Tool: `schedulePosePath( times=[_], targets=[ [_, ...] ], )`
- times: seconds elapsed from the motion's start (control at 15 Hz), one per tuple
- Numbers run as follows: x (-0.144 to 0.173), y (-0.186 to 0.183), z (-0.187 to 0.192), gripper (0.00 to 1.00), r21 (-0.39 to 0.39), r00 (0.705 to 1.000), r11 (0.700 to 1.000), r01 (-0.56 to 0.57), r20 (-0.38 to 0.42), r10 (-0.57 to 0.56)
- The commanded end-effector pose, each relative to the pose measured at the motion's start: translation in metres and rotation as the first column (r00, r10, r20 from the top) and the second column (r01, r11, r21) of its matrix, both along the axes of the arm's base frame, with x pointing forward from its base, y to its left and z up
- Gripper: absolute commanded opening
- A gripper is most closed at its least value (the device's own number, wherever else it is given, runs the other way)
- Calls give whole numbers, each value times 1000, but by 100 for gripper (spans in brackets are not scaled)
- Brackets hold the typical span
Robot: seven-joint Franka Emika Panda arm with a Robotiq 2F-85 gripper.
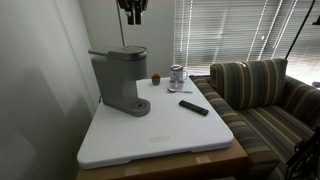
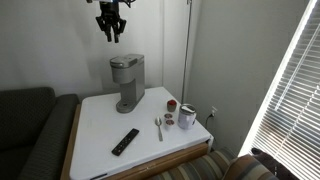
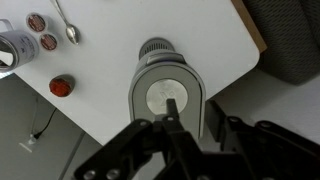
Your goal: Push the button to open the chamber of the coffee machine
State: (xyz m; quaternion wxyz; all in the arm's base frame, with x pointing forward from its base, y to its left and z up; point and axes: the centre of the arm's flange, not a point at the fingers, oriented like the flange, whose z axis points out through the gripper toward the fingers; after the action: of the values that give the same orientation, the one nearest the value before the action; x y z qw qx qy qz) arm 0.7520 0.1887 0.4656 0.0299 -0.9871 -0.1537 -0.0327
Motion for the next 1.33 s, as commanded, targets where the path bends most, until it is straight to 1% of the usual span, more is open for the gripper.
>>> schedulePosePath(
  times=[0.0, 0.07, 0.13, 0.33, 0.6, 0.73, 1.0, 1.2, 1.27],
  targets=[
    [5, -1, -2, 6, 4, 1000, 1000, -3, 14, 3],
    [10, -2, -4, 2, 8, 1000, 1000, -9, 15, 9],
    [17, -2, -7, 0, 9, 1000, 1000, -9, 12, 9],
    [29, -2, -22, 0, 7, 1000, 1000, -9, -14, 9],
    [37, 1, -42, 0, 4, 999, 1000, -13, -30, 13],
    [40, 2, -50, 0, 3, 1000, 1000, 4, -14, -4],
    [48, 1, -57, 0, 14, 998, 1000, 27, 49, -27],
    [52, 2, -60, 0, 20, 998, 999, 29, 58, -30],
    [52, 2, -62, 0, 17, 999, 1000, 21, 44, -22]
  ],
)
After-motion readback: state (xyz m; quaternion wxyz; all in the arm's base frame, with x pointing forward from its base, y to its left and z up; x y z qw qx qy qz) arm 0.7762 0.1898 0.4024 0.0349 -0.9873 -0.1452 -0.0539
